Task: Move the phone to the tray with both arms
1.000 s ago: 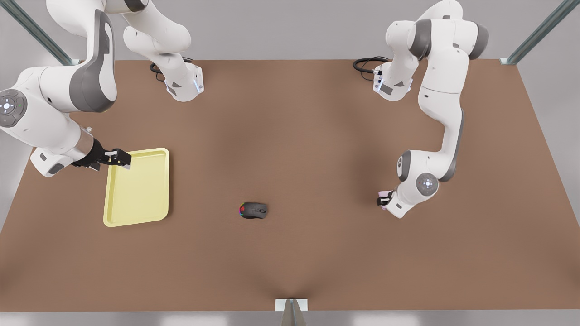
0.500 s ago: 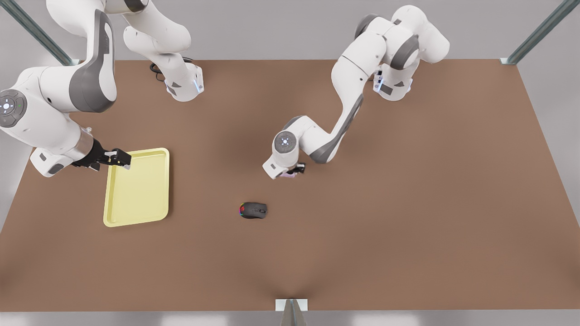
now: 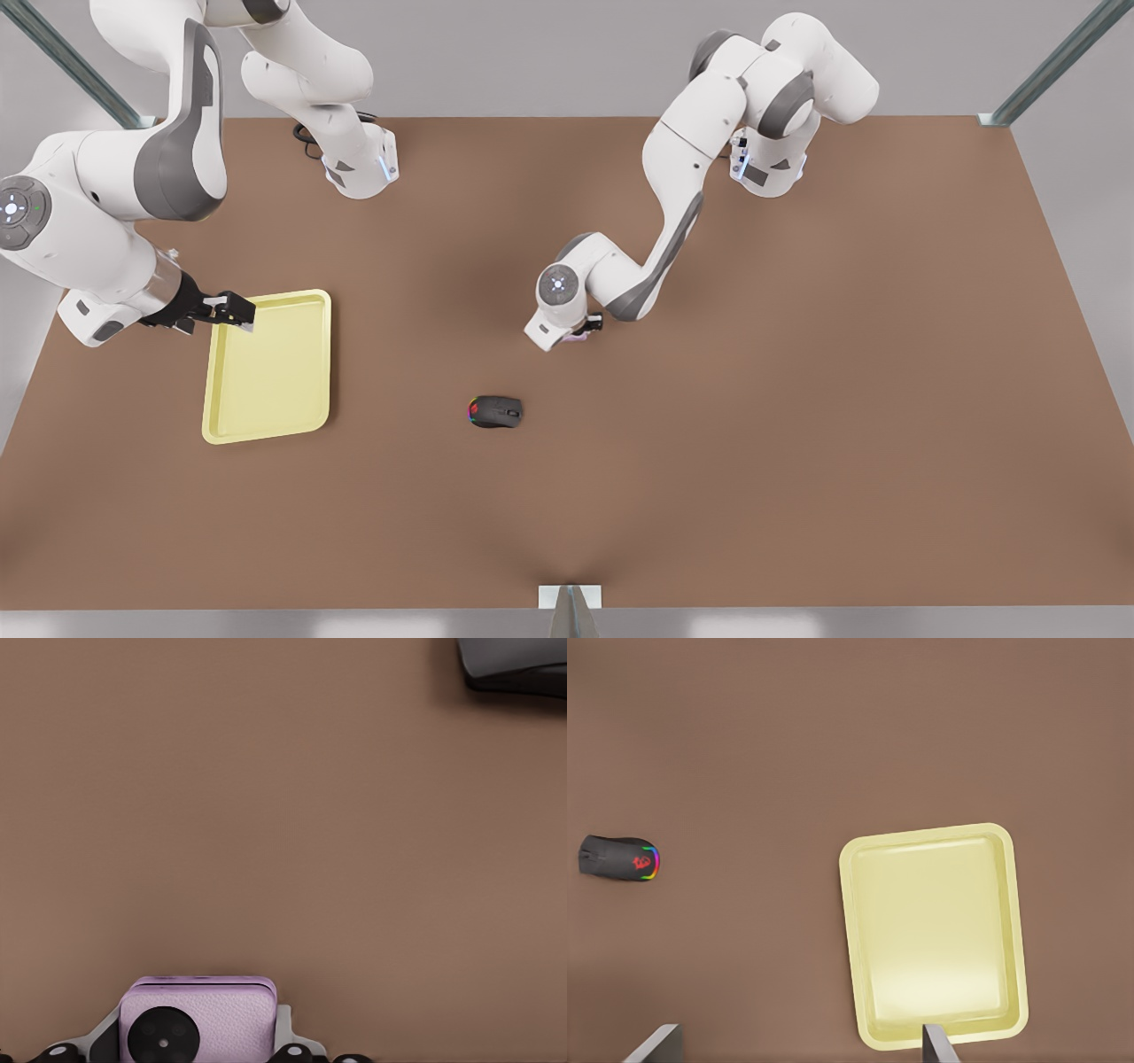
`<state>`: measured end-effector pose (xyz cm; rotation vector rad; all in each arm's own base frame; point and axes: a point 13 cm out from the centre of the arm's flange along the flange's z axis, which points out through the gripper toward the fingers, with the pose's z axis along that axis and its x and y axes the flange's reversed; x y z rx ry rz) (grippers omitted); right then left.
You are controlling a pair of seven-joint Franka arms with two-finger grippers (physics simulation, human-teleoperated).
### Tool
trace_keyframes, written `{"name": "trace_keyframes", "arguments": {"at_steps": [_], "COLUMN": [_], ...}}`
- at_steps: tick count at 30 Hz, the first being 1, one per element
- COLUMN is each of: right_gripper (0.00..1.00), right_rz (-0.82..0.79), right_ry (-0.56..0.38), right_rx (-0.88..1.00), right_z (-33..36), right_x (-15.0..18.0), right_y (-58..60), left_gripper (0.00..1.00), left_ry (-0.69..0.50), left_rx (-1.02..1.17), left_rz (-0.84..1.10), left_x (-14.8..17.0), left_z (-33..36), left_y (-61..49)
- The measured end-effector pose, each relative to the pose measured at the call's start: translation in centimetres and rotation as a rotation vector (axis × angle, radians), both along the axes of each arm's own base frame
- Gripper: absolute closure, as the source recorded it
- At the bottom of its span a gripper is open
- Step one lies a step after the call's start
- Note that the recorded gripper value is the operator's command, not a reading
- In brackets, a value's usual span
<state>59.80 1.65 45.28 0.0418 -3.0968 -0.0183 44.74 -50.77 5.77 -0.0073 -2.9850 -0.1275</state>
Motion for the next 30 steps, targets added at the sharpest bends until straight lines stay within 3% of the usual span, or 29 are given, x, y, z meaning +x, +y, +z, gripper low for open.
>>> {"name": "trace_keyframes", "arguments": {"at_steps": [4,7,13,15,18,20,24,26,30], "right_gripper": [0.0,0.0,0.0,0.0,0.0,0.0,0.0,0.0,0.0], "right_rz": [0.0,-0.001,-0.001,0.006,0.074,0.188,0.337,0.404,0.392], "right_ry": [0.0,0.001,0.007,0.004,0.036,0.05,0.099,0.146,0.158], "right_rx": [0.0,0.0,0.0,0.001,0.017,0.029,0.05,0.022,-0.013], "right_z": [0.0,0.0,-0.4,-0.3,-2.8,-4.2,-9.1,-14.3,-23.2], "right_x": [0.0,0.0,0.1,0.2,0.8,0.9,-0.6,-3.2,-6.4], "right_y": [0.0,-0.1,-0.1,0.3,4.7,11.9,22.9,29.4,38.4], "left_gripper": [0.25,0.01,0.0,0.0,0.0,0.0,0.0,0.0,0.0], "left_ry": [0.025,0.026,0.005,-0.029,-0.168,-0.2,-0.092,-0.035,0.022], "left_rx": [0.011,-0.007,-0.045,-0.082,-0.222,-0.253,-0.204,-0.184,-0.16], "left_rz": [-0.05,-0.089,-0.14,-0.131,-0.04,-0.024,-0.005,-0.012,-0.021], "left_x": [-0.8,-0.9,0.4,2.6,12.2,12.3,11.0,10.1,9.1], "left_z": [-0.9,-1.1,0.8,6.6,28.8,38.7,39.5,38.3,37.5], "left_y": [1.5,1.3,1.2,1.4,4.2,7.5,11.7,12.0,12.9]}}
